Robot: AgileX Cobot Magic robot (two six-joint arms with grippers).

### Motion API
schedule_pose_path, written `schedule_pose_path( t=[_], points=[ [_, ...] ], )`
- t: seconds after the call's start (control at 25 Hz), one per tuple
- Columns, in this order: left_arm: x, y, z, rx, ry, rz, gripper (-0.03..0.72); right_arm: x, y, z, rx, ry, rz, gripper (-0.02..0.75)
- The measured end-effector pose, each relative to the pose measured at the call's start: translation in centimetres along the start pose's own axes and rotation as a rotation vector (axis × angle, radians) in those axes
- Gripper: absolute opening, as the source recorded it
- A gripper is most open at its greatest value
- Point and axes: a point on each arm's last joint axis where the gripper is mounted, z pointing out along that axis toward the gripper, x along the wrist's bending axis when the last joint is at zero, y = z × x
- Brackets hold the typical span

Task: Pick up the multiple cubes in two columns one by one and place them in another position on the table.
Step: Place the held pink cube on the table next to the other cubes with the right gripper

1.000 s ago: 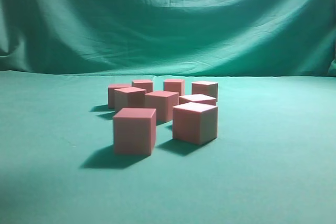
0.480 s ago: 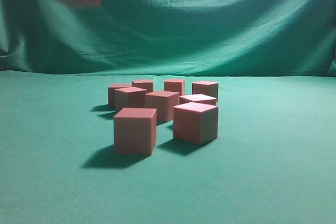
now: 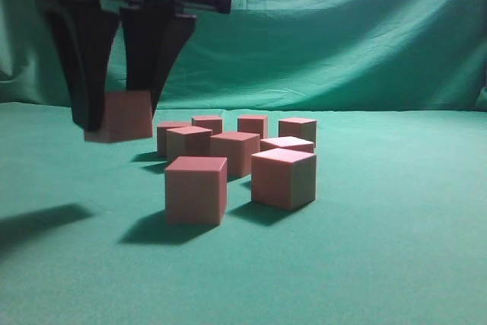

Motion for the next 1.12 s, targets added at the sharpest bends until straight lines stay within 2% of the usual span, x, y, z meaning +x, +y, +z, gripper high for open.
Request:
schedule_pose_path(
  t=[0.4,0.68,1.12],
  points=[
    [0.0,0.0,0.0,0.0,0.0,0.0,0.0,0.2,0.1,2.4,0.025,-0.013,0.091,0.251],
    [0.0,0.0,0.0,0.0,0.0,0.0,0.0,0.2,-0.2,3.0,0.07,-0.019,0.125,0.251],
    [0.0,0.0,0.0,0.0,0.0,0.0,0.0,0.3,-0.1,3.2,0.066,-0.016,0.133,0.251]
  ],
)
